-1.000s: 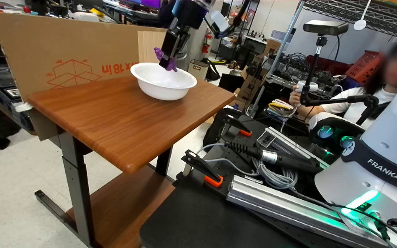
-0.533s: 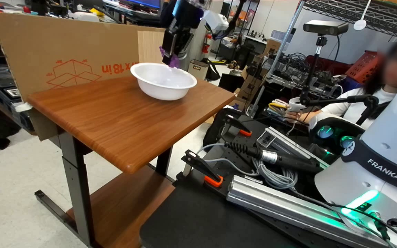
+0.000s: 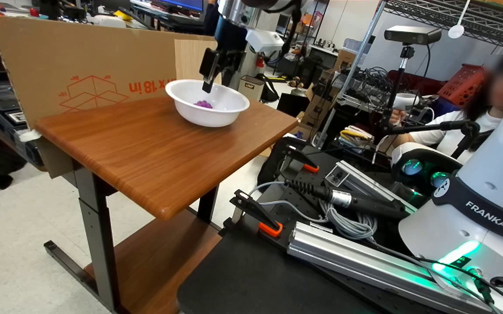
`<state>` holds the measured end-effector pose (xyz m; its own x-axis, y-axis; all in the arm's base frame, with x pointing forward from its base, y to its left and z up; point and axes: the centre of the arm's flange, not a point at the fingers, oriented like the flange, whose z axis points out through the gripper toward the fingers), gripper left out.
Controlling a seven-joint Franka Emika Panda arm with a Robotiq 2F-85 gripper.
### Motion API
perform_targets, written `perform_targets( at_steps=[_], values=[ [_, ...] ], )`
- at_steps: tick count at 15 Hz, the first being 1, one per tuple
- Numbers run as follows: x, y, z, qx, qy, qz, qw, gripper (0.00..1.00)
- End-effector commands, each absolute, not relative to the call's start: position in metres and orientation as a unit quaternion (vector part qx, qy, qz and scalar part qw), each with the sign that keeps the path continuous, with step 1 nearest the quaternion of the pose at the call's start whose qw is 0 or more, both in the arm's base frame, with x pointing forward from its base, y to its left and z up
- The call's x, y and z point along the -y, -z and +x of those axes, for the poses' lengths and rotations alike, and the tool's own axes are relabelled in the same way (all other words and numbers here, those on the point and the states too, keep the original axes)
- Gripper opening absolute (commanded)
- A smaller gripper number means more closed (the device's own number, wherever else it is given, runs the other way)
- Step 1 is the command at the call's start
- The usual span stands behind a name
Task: Pick up the object from the table and put it in the cup
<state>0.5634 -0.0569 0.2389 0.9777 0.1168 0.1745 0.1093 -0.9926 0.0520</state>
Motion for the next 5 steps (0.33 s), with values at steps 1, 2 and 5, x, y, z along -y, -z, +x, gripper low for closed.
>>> perform_targets(
  at_steps=[1,2,5],
  values=[
    [0.073,-0.286,0.551,-0.035,-0.102,0.994,0.011,1.0],
    [0.08,-0.299,0.545,-0.024,-0.103,0.994,0.015,1.0],
    [0.071,-0.275,0.562,-0.036,-0.108,0.993,0.021,1.0]
  ],
)
